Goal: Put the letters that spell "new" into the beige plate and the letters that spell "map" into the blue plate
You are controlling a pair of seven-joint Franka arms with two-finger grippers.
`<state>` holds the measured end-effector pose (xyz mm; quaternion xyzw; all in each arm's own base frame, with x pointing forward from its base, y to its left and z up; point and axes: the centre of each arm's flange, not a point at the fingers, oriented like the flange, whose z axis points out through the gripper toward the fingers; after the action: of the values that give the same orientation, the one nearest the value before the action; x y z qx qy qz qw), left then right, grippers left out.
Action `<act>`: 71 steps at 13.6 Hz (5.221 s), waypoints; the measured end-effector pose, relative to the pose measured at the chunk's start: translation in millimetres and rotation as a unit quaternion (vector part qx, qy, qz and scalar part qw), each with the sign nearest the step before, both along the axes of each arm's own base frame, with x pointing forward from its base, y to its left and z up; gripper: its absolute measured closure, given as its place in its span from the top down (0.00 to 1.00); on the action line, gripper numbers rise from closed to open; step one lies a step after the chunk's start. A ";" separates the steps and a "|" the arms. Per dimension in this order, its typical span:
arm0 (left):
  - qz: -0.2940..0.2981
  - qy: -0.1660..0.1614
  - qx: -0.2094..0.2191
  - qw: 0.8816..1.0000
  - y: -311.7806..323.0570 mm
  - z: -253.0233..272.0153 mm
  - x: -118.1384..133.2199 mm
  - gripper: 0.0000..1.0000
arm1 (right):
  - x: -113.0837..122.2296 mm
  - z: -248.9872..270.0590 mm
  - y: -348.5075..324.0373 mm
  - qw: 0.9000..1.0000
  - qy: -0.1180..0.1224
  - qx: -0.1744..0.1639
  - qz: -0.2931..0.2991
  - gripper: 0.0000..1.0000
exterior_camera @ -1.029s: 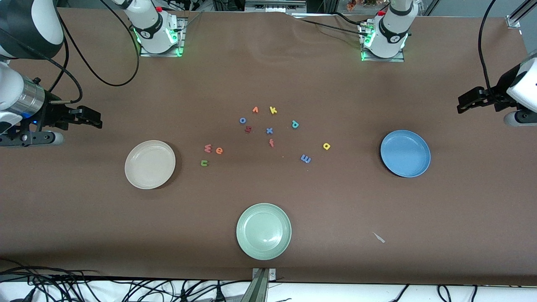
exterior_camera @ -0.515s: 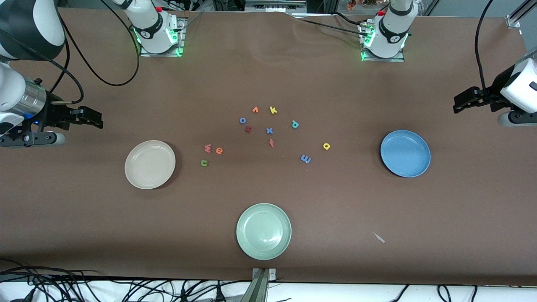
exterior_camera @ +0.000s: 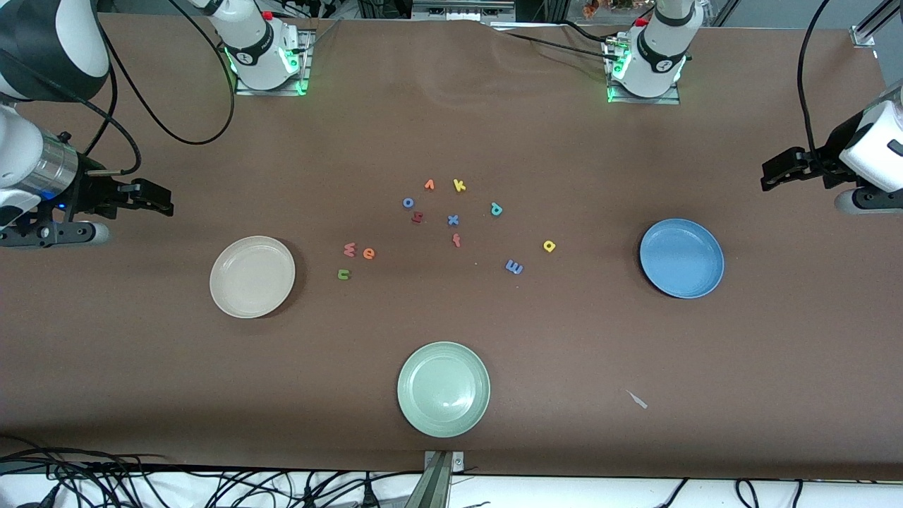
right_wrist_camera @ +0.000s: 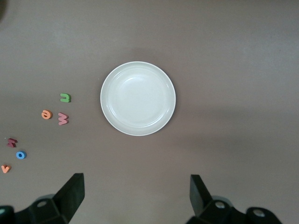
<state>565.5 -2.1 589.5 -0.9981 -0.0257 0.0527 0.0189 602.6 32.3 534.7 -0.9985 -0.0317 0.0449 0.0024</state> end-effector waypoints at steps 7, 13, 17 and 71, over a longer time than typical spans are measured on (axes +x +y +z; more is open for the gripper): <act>0.000 0.000 -0.004 1.000 -0.9 -0.8 0.1 1.00 | 0.0 0.0 0.0 1.000 0.000 0.000 0.000 1.00; 0.000 0.000 -0.004 1.000 -0.9 -1.4 0.3 1.00 | 0.0 -0.2 0.0 1.000 0.000 0.000 0.000 1.00; 0.000 -0.003 -0.004 1.000 -1.1 -1.8 1.1 1.00 | 0.0 -0.2 0.0 1.000 0.000 0.000 0.000 1.00; 0.038 -0.012 0.002 0.999 -303.3 -417.1 -51.1 0.31 | -23.7 -344.9 221.8 0.995 -0.047 0.025 -0.088 0.99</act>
<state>514.4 -305.3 172.5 -0.9970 -0.0635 0.0414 0.0181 578.9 254.0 189.8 -0.9980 0.0556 -0.0035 0.0295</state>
